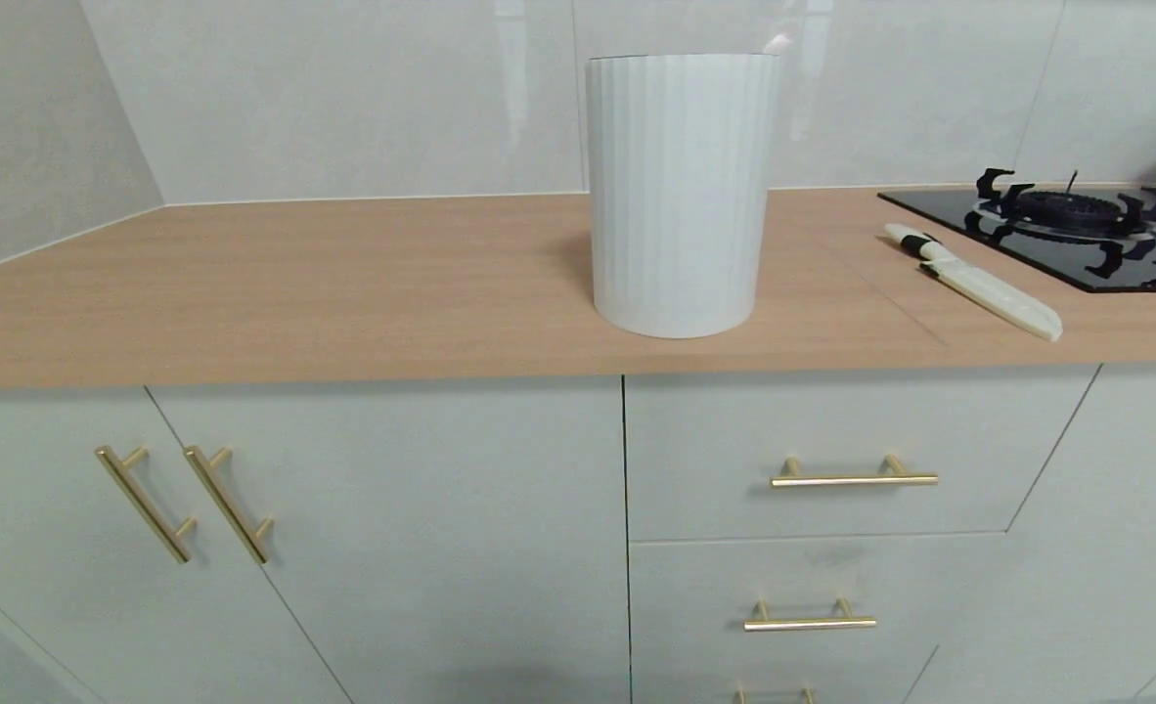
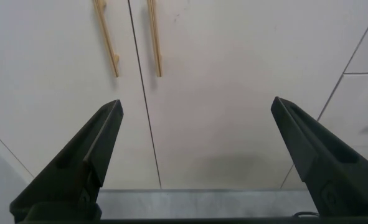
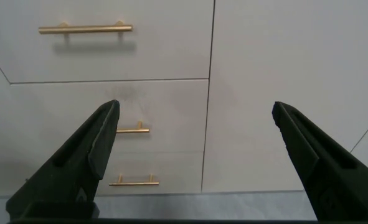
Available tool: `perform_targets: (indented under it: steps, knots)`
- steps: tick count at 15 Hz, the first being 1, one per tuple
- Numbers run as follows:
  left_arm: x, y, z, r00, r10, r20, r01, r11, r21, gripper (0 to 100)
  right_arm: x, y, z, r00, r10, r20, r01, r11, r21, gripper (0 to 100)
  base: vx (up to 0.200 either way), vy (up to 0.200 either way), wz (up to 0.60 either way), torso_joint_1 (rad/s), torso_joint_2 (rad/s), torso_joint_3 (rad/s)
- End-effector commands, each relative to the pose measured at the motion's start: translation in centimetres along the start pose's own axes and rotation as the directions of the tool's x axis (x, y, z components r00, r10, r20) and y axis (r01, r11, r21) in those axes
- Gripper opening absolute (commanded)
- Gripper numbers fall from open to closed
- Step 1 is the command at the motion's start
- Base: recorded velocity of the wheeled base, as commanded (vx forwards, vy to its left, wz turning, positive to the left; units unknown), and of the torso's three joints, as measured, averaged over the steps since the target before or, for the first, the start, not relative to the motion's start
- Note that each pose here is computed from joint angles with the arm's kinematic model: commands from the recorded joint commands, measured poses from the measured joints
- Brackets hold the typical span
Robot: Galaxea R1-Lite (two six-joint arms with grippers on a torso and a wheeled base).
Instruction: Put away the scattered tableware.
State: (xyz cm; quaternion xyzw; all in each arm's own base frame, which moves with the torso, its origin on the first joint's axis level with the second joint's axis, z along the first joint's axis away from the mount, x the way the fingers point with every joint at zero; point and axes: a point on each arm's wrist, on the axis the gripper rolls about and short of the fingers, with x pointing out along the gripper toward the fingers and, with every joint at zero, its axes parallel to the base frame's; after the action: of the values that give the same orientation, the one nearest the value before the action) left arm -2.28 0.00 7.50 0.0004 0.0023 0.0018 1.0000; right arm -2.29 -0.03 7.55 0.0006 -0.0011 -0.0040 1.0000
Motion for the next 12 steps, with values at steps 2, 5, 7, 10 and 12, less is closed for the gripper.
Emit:
perform_targets:
  steps: [2,5,7,10,12]
  knots:
    - [0.0,0.0,0.0,1.0,0.001,0.0,-0.001,1.0,-0.001,100,0.01,0.0,0.01,1.0,0.0,-0.001,0.0,1.0,0.0,100,0.0,0.0,0.0,0.063,-0.45,-0.342]
    - [0.0,0.0,0.0,1.0,0.001,0.0,-0.001,1.0,0.001,100,0.01,0.0,0.01,1.0,0.0,-0.001,0.0,1.0,0.0,100,0.0,0.0,0.0,0.108,-0.48,-0.339]
    - [0.0,0.0,0.0,1.0,0.001,0.0,-0.001,1.0,0.001,100,0.01,0.0,0.01,1.0,0.0,-0.001,0.0,1.0,0.0,100,0.0,0.0,0.0,0.124,-0.46,-0.332]
    - [0.0,0.0,0.0,1.0,0.001,0.0,-0.001,1.0,-0.001,100,0.01,0.0,0.01,1.0,0.0,-0.001,0.0,1.0,0.002,100,0.0,0.0,0.0,0.15,-0.46,-0.323]
    - [-0.01,0.0,0.04,1.0,0.001,0.002,-0.001,1.0,-0.001,100,0.01,0.0,0.01,1.0,-0.001,-0.001,0.001,1.0,0.002,100,0.0,0.0,0.0,0.168,-0.46,-0.305]
